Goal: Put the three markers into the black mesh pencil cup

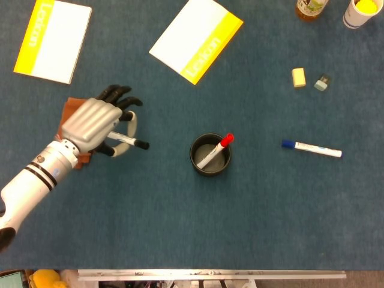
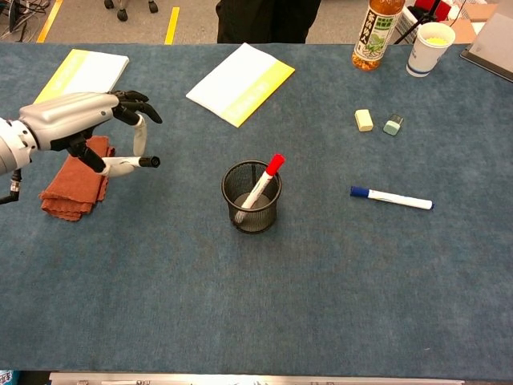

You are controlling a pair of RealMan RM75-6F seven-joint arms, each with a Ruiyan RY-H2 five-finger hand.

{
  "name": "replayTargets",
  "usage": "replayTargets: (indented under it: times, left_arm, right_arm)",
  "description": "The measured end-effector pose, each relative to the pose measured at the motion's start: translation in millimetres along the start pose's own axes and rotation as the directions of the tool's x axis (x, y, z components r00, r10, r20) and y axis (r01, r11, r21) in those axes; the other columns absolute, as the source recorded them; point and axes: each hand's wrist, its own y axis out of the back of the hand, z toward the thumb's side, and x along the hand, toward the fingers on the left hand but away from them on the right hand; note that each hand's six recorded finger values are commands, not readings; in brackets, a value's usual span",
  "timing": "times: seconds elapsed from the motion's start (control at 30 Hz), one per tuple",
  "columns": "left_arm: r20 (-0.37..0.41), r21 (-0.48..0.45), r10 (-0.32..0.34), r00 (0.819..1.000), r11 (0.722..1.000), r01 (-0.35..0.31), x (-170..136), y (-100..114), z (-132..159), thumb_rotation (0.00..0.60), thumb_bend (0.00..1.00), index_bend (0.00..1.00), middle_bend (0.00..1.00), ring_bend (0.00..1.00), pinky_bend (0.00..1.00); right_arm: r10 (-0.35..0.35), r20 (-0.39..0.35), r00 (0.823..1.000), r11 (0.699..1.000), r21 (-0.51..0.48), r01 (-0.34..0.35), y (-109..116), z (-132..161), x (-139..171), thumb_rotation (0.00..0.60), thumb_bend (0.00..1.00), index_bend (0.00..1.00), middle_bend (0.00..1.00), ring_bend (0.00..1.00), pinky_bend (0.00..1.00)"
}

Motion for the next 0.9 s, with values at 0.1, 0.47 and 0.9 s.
replayTargets:
  times: [0.1, 0.47, 0.9]
  left_arm:
    - [0.039, -0.084, -0.019, 0.999, 0.996, 0.022, -0.7, 4.5, 12.7, 0.600, 0.27, 0.62, 0.19, 0.00, 0.01]
    - [0.195, -0.252, -0.078, 0.978, 0.959, 0.127, 3.6, 15.6, 69.6, 0.600, 0.27, 0.62, 0.19, 0.00, 0.01]
    - [0.266, -0.386, -0.107, 0.958, 0.899, 0.208, 21.9, 14.2, 107.2, 0.600, 0.27, 0.62, 0.19, 0.00, 0.01]
  right_arm:
    - [0.002, -0.001, 1.000, 1.000, -0.001, -0.002, -0.8, 0.6, -0.3, 0.600, 0.34, 0.10, 0.04, 0.00, 0.05]
    - [0.012, -0.006, 1.000, 1.000, 0.001, -0.012, -5.0, 1.9, 0.1, 0.600, 0.34, 0.10, 0.04, 0.00, 0.05]
    - [0.019, -0.007, 1.000, 1.000, 0.005, -0.019, -6.9, 1.5, -0.5, 0.600, 0.34, 0.10, 0.04, 0.00, 0.05]
